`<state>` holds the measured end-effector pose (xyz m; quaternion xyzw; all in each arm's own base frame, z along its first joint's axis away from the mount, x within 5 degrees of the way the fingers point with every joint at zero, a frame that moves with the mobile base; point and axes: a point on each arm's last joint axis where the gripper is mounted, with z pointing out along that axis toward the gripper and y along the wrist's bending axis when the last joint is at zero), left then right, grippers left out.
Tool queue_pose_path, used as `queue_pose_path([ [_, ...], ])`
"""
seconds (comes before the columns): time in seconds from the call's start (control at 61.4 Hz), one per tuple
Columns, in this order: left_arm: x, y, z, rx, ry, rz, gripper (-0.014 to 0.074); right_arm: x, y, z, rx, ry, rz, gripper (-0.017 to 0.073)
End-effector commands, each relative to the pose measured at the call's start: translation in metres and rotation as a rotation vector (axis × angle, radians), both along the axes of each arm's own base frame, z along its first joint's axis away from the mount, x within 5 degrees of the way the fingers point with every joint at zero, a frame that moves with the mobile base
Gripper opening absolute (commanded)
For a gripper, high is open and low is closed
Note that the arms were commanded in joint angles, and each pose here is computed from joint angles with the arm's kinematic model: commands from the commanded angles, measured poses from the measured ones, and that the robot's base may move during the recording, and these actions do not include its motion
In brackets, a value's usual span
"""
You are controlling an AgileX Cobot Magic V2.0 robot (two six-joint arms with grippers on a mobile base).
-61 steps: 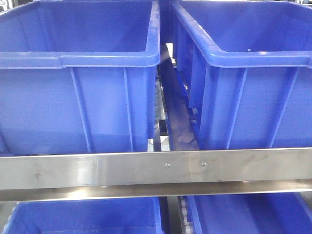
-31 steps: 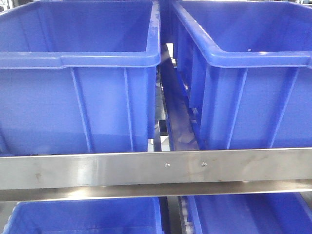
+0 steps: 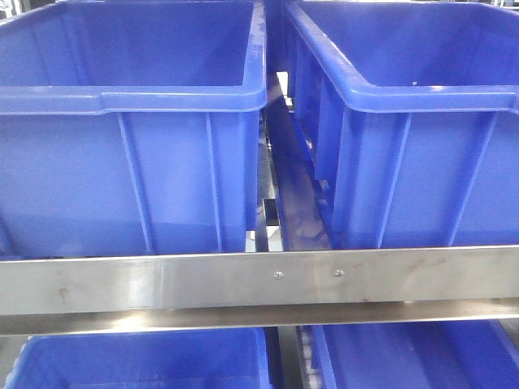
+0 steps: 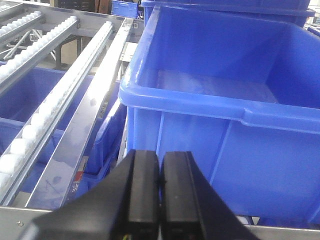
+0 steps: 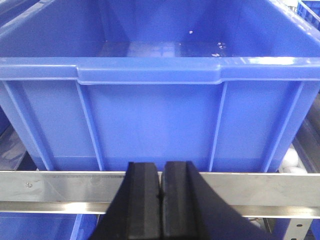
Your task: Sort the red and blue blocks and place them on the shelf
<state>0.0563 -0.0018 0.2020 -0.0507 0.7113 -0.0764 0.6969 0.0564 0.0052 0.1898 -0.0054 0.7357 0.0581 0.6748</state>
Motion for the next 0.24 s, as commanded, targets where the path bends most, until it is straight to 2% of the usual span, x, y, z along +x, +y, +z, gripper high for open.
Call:
queue_pose_path([
  [0.0, 0.0001, -0.0009, -0.0072, -0.005, -0.057, -0.011, 0.0135, -0.0022, -0.0004, 0.0161, 0.006, -0.132, -0.004, 0.0054],
  [0.228, 0.0001, -0.0009, -0.0072, -0.005, -0.057, -0.011, 0.0135, -0.0022, -0.0004, 0.0161, 0.006, -0.132, -0.004, 0.0054],
])
